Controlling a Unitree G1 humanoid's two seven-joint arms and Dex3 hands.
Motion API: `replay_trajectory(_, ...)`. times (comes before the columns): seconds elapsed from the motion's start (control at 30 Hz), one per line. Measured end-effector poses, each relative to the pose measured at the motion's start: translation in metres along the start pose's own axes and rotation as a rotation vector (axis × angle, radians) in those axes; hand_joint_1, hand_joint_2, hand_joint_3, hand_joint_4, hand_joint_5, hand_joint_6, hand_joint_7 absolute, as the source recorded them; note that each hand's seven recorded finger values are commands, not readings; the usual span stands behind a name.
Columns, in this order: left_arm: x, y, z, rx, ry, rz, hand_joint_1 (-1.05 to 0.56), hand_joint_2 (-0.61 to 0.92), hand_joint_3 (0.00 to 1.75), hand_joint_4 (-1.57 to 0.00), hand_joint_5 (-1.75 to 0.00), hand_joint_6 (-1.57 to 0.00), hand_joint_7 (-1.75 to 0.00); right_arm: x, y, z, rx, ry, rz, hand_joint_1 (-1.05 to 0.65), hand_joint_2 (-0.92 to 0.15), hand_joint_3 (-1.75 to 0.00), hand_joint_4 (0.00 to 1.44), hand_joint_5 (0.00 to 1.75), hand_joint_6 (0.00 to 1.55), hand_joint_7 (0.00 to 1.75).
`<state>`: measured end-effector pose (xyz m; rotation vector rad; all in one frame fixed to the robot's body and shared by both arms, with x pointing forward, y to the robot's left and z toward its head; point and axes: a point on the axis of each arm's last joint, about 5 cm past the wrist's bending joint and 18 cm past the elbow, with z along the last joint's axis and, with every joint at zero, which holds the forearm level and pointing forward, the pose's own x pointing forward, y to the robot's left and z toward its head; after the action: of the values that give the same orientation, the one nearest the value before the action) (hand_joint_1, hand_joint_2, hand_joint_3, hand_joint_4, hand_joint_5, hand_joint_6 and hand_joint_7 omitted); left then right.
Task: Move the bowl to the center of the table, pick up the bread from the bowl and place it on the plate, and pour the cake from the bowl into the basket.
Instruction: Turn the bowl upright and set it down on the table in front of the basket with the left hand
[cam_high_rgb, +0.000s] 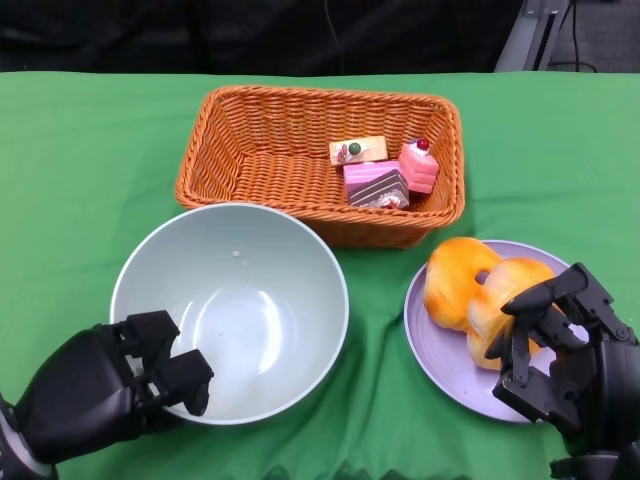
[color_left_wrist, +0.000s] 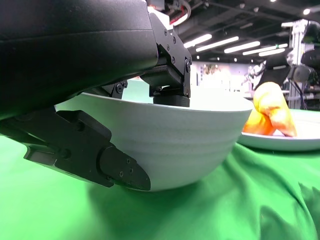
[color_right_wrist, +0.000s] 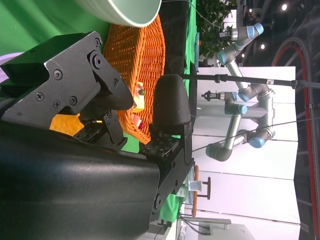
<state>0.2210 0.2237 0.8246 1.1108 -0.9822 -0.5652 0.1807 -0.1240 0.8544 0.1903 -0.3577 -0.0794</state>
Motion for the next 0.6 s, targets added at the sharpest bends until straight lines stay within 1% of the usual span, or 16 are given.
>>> replay_trajectory(0.1,-0.0016,-0.0003,0.0004,-0.010,0.014,-0.005,-0.09,0.91,0.09,-0.64,-1.75,-0.44,-1.73,-0.0002,-0.0001,0.0000,-0.001,0.000,0.000,0.07,-0.53,-1.28,0.72,1.75,0.61,1.49)
replay_trajectory(0.23,-0.0022,0.0000,0.0003,-0.018,0.030,-0.005,-0.10,0.92,0.05,-0.62,-1.75,-0.45,-1.71,-0.0003,0.0000,0.0000,-0.001,0.001,0.000,0.06,-0.52,-1.29,0.72,1.75,0.62,1.50)
replay_trajectory(0.37,-0.0015,0.0013,-0.0011,-0.017,0.036,-0.011,-0.06,0.91,0.03,-0.60,-1.75,-0.51,-1.58,-0.0004,0.0000,0.0001,-0.001,0.002,-0.003,0.06,-0.51,-1.31,0.73,1.75,0.61,1.51)
replay_trajectory(0.43,-0.0006,0.0019,-0.0017,-0.019,0.034,-0.013,-0.10,0.92,0.02,-0.59,-1.69,-0.67,-1.19,-0.0004,0.0001,0.0001,-0.001,0.002,-0.002,0.07,-0.52,-1.30,0.73,1.75,0.61,1.51)
replay_trajectory(0.47,-0.0003,0.0021,-0.0018,-0.023,0.034,-0.012,-0.12,0.92,0.01,-0.61,-1.62,-0.75,-1.01,-0.0004,0.0002,0.0001,-0.001,0.002,-0.002,0.07,-0.52,-1.30,0.73,1.75,0.61,1.51)
replay_trajectory(0.5,-0.0002,0.0022,-0.0015,-0.029,0.034,-0.013,-0.12,0.92,0.01,-0.61,-1.59,-0.78,-0.94,-0.0004,0.0004,0.0001,-0.001,0.002,-0.001,0.07,-0.52,-1.30,0.73,1.75,0.61,1.51)
replay_trajectory(0.57,-0.0002,0.0022,-0.0012,-0.037,0.034,-0.018,-0.13,0.92,0.00,-0.62,-1.57,-0.81,-0.88,-0.0004,0.0005,0.0001,0.000,0.002,-0.001,0.07,-0.52,-1.30,0.73,1.75,0.61,1.51)
replay_trajectory(0.6,-0.0002,0.0023,-0.0011,-0.039,0.034,-0.019,-0.21,0.92,0.05,-0.69,-1.22,-0.83,-0.69,-0.0004,0.0005,0.0001,-0.001,0.002,-0.001,0.06,-0.51,-1.30,0.73,1.75,0.61,1.51)
